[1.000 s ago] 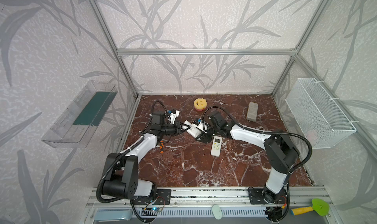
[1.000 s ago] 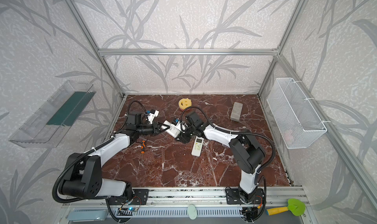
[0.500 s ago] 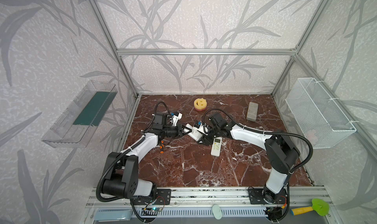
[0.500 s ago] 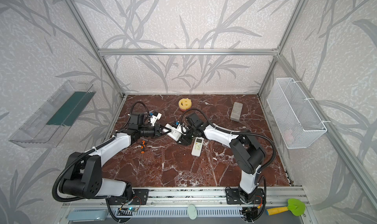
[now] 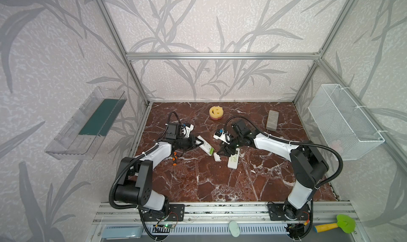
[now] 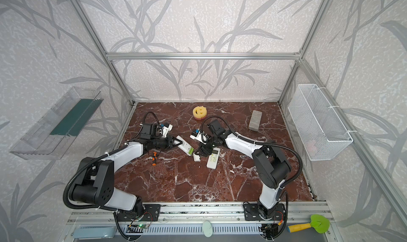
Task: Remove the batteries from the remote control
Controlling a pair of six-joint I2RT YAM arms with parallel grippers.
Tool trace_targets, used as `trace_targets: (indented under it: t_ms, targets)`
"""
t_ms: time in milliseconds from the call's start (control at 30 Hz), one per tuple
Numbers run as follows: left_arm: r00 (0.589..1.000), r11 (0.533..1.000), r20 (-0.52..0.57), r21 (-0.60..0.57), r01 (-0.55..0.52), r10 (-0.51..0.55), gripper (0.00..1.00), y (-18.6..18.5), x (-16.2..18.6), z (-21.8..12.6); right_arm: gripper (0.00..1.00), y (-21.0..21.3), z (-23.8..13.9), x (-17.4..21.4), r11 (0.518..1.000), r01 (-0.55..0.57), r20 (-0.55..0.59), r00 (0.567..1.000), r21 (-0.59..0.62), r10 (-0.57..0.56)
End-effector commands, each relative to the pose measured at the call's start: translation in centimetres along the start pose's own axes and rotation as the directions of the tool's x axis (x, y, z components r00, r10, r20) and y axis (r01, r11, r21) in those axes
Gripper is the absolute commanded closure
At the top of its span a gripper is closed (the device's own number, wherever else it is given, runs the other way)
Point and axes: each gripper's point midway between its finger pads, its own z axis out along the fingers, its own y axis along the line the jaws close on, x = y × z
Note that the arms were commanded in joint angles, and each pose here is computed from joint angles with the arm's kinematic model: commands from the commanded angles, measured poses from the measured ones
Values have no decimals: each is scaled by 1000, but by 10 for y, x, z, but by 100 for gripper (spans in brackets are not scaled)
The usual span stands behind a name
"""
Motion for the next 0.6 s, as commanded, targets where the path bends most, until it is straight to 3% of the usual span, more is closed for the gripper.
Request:
trace_targets:
  t_ms: [0, 100, 333, 567]
  targets:
    - [999, 1000, 53, -4, 2, -2, 100, 4, -14, 3, 36, -10, -2, -7, 998, -25, 31, 999, 62, 23]
    - [998, 999, 63, -20, 27, -26, 100, 14, -18, 9, 38, -27, 0, -5, 983, -106, 45, 994, 148, 101]
    - [989, 990, 66, 42, 133, -135, 100, 28, -25, 26, 41, -41, 5, -3, 949, -244, 103, 968, 202, 228]
    - [960, 959, 38, 75, 274, -277, 100, 52, -19, 38, 48, -80, 13, 12, 832, -423, 111, 904, 360, 412]
